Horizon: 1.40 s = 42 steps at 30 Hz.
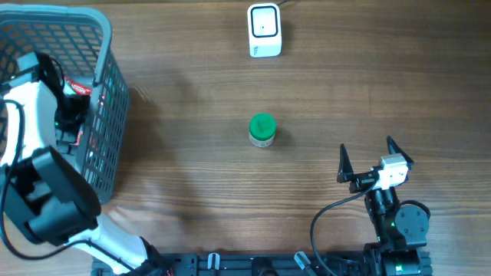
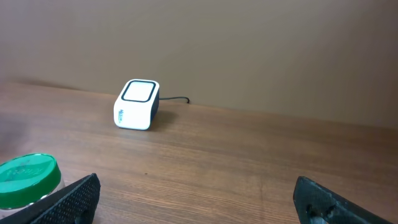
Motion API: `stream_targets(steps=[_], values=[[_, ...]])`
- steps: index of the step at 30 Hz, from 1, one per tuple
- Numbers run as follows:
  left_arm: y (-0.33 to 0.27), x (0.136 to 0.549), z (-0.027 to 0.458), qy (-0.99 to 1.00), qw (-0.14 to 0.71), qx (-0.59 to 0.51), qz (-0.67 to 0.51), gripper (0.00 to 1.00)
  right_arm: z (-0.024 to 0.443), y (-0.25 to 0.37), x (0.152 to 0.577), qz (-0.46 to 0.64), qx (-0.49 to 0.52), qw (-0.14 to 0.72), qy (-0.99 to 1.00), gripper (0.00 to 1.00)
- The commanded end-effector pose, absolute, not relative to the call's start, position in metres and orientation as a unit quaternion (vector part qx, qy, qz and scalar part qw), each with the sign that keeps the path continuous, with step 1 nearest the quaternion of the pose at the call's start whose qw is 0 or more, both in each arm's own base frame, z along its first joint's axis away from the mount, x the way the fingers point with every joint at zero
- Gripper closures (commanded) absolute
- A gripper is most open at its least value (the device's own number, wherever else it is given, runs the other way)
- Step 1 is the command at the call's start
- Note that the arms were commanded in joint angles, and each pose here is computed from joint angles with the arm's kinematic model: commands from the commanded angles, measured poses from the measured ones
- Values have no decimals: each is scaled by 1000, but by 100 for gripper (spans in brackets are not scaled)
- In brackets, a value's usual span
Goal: Scan the item barcode
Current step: 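Return left gripper to basket and grasp the small red-white box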
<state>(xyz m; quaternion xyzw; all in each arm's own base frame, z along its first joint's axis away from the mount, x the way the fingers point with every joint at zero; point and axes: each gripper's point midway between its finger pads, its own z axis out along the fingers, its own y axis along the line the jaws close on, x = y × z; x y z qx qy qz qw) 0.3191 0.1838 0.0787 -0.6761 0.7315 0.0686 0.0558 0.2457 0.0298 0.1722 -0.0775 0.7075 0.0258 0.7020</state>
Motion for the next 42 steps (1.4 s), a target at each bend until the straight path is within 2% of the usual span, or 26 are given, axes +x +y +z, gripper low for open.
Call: stream_targets(steps=[1, 12, 13, 17, 18, 20, 24, 28, 36, 42], values=[[177, 311, 56, 672, 36, -737, 66, 0, 173, 28, 246, 22, -77, 703, 706, 0], [178, 313, 4, 674, 78, -733, 49, 0, 173, 28, 246, 22, -77, 703, 706, 0], [177, 310, 2, 675, 74, -732, 51, 4, 173, 28, 246, 22, -77, 703, 706, 0], [175, 307, 3, 698, 67, -711, 54, 39, 173, 28, 246, 22, -77, 703, 706, 0], [176, 308, 5, 707, 70, -701, 55, 51, 173, 28, 246, 22, -77, 703, 706, 0], [178, 312, 14, 721, 82, -686, 52, 63, 173, 28, 246, 22, -77, 703, 706, 0], [185, 326, 51, 732, 131, -667, 39, 81, 173, 28, 246, 22, -77, 703, 706, 0], [191, 340, 123, 718, 212, -663, 14, 96, 173, 28, 246, 22, -77, 703, 706, 0], [180, 329, 285, 663, 407, -626, -62, 96, 173, 28, 246, 22, -77, 703, 706, 0], [125, 308, 355, 662, 476, -557, -159, 96, 173, 28, 246, 22, -77, 703, 706, 0]])
